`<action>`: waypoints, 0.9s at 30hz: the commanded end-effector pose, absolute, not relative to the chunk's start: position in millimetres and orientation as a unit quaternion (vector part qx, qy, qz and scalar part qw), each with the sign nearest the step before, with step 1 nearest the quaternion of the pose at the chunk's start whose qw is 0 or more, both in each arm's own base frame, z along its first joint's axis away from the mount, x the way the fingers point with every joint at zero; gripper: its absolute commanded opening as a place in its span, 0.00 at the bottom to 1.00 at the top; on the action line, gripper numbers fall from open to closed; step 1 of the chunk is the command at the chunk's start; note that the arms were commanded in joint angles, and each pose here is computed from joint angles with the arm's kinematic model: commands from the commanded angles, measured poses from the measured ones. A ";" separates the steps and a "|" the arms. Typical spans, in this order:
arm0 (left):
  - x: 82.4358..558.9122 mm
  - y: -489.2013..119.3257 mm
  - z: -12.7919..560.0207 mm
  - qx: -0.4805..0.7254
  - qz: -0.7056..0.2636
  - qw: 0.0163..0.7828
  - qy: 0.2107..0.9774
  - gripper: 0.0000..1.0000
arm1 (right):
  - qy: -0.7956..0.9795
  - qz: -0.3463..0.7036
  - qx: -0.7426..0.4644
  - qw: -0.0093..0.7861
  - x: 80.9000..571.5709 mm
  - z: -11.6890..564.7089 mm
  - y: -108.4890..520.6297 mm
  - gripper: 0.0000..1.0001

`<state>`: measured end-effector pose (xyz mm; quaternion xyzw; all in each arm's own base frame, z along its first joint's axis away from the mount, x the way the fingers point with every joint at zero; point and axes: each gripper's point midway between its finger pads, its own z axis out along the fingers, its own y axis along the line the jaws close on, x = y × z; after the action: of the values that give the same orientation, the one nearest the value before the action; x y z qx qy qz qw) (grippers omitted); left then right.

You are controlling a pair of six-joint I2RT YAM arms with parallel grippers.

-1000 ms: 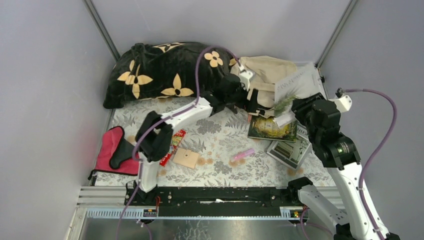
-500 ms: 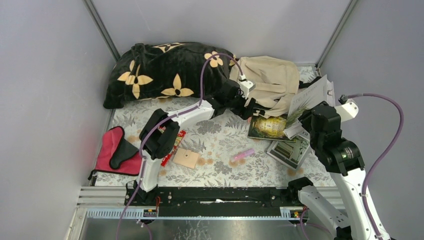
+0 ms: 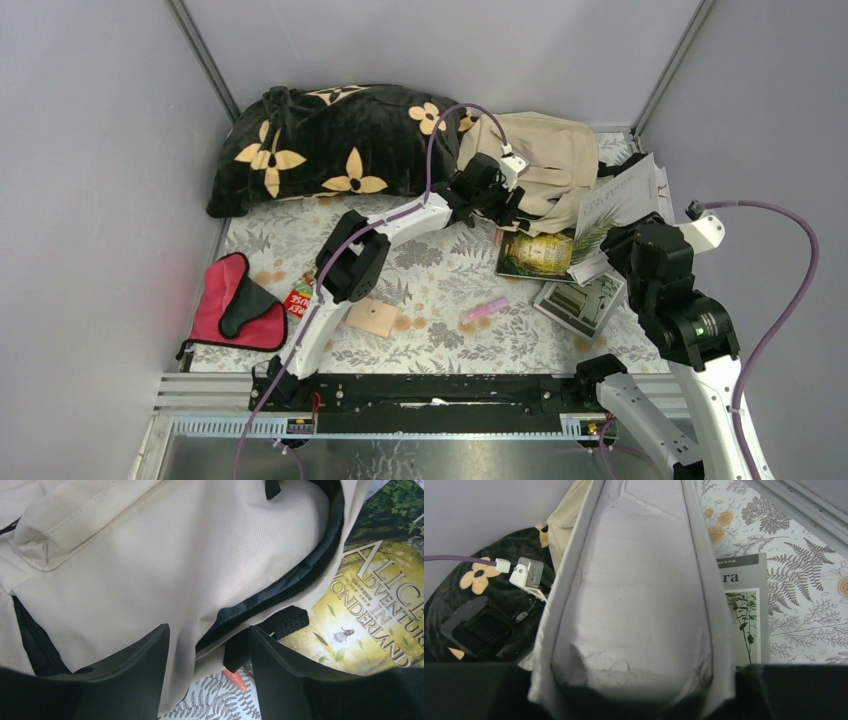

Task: Pack the student bag
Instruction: Place the book in the student bag.

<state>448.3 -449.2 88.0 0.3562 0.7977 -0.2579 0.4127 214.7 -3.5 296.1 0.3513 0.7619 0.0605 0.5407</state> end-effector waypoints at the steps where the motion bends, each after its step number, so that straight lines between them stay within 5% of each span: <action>1: 466.1 -452.4 104.8 0.356 -0.243 0.446 0.784 0.60 | 0.738 0.086 0.364 0.562 215.1 313.5 -3.0 0.11; 3: 469.7 -452.2 106.1 0.349 -0.239 0.453 0.785 0.48 | 0.738 0.091 0.363 0.561 215.2 312.8 -1.5 0.11; 7: 478.6 -454.7 125.6 0.336 -0.237 0.474 0.778 0.02 | 0.747 0.126 0.344 0.554 222.1 308.2 14.9 0.13; 17: 503.6 -448.0 259.5 0.222 -0.348 0.564 0.715 0.00 | 0.750 0.240 0.321 0.525 234.9 292.7 59.9 0.14; 27: 514.5 -459.0 307.9 0.188 -0.411 0.584 0.674 0.00 | 0.757 0.365 0.301 0.451 241.4 264.1 114.1 0.13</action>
<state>514.5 -445.4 232.4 0.2016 0.7446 -0.3498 0.5316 229.6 83.1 235.2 0.3175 0.7920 0.2643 0.4495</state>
